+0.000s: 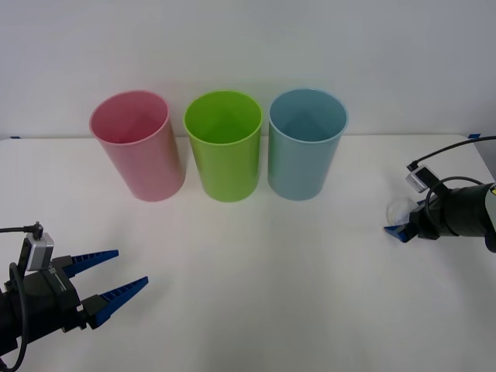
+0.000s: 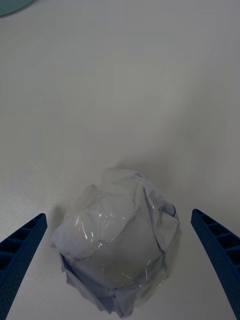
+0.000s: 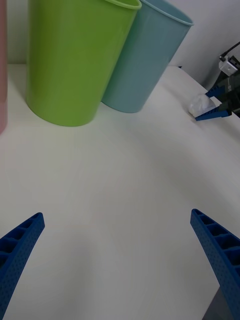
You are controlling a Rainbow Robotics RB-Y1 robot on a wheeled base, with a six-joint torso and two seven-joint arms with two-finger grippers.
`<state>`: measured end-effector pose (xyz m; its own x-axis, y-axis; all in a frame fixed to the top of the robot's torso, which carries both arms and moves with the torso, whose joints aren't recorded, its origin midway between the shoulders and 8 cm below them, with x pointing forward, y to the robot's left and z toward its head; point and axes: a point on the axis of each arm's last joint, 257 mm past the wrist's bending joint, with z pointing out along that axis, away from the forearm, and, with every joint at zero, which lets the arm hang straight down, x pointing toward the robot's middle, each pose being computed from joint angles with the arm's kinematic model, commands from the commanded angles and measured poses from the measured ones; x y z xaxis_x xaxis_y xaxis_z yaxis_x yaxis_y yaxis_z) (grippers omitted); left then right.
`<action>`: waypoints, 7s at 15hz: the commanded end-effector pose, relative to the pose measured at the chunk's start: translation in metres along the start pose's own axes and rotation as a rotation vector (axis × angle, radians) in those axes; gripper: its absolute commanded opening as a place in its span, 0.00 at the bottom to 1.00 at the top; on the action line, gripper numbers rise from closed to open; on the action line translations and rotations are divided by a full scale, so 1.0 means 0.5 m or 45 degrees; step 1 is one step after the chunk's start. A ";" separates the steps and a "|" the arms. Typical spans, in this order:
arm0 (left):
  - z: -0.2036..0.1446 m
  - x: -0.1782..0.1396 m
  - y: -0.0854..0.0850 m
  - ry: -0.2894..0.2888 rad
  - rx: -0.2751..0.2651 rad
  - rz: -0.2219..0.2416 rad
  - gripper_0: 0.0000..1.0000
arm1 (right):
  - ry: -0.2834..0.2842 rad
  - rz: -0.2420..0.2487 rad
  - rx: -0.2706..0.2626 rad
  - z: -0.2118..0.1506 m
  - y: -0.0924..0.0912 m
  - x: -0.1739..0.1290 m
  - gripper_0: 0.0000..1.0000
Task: Put cans in the blue bin and PET bottles in the pink bin and trash in the green bin.
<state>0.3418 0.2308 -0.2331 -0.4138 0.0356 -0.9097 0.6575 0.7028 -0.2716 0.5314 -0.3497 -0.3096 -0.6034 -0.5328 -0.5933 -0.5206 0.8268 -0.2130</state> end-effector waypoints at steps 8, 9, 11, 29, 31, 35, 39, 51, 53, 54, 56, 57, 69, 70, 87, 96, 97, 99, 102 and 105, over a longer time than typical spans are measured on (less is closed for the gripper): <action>0.000 0.000 0.000 0.000 0.000 0.000 1.00 | -0.009 -0.071 -0.001 0.006 0.008 -0.007 0.00; 0.000 0.000 0.000 0.000 0.000 0.000 1.00 | -0.013 -0.079 -0.007 0.006 0.011 -0.009 0.00; 0.000 0.000 0.000 0.000 0.000 0.000 1.00 | -0.036 -0.103 -0.020 0.004 0.017 -0.022 0.00; 0.000 0.000 0.000 0.000 0.000 0.000 1.00 | -0.268 -0.191 -0.141 -0.294 0.181 0.086 0.00; 0.000 0.000 0.000 0.000 0.000 0.000 1.00 | -0.293 -0.168 -0.165 -0.339 0.208 0.108 0.00; 0.000 0.000 0.000 0.000 0.000 0.000 1.00 | -0.435 -0.156 -0.266 -0.425 0.269 0.068 0.00; 0.000 0.000 0.000 0.000 0.000 0.000 1.00 | -0.656 -0.207 -0.322 -0.505 0.297 -0.054 0.00; 0.000 0.000 0.000 0.000 0.000 0.000 1.00 | -0.872 -0.136 -0.507 -0.497 0.373 -0.493 0.00; 0.000 0.000 0.000 0.000 0.000 0.000 1.00 | -0.860 -0.126 -0.515 -0.462 0.388 -0.550 0.00; 0.000 0.000 0.000 0.000 0.000 0.000 1.00 | -0.855 -0.128 -0.512 -0.440 0.397 -0.585 0.00; 0.000 0.000 0.000 0.000 0.000 0.000 1.00 | -0.819 -0.133 -0.495 -0.402 0.410 -0.626 0.00; 0.000 0.000 0.000 0.000 0.000 0.000 1.00 | -0.794 -0.126 -0.494 -0.388 0.414 -0.645 0.00; 0.000 0.000 0.000 0.000 0.000 0.000 1.00 | -0.558 -0.109 -0.453 -0.309 0.438 -0.813 0.00; 0.000 0.000 0.000 0.000 0.000 0.000 1.00 | -0.529 -0.110 -0.444 -0.299 0.435 -0.820 0.00; 0.000 0.000 0.000 0.000 0.000 0.000 1.00 | -0.381 -0.158 -0.328 -0.168 0.476 -0.857 0.00; 0.000 0.000 0.000 0.000 0.000 0.000 1.00 | -0.327 -0.175 -0.298 -0.137 0.474 -0.831 0.00; 0.000 0.000 0.000 0.000 0.000 0.000 1.00 | -0.322 -0.183 -0.296 -0.134 0.477 -0.829 0.00; 0.000 0.000 0.000 0.000 0.000 0.000 1.00 | -0.313 -0.189 -0.288 -0.128 0.473 -0.822 0.00; 0.000 0.000 0.000 0.000 0.000 0.000 1.00 | -0.298 -0.208 -0.280 -0.120 0.469 -0.810 0.00; 0.000 0.000 0.000 0.000 0.000 0.000 1.00 | -0.285 -0.216 -0.280 -0.110 0.469 -0.798 0.00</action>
<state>0.3418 0.2308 -0.2331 -0.4138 0.0356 -0.9097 0.6575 0.7028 -0.2715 0.6172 0.0472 -0.0783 -0.3615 -0.5841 -0.7267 -0.7336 0.6593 -0.1650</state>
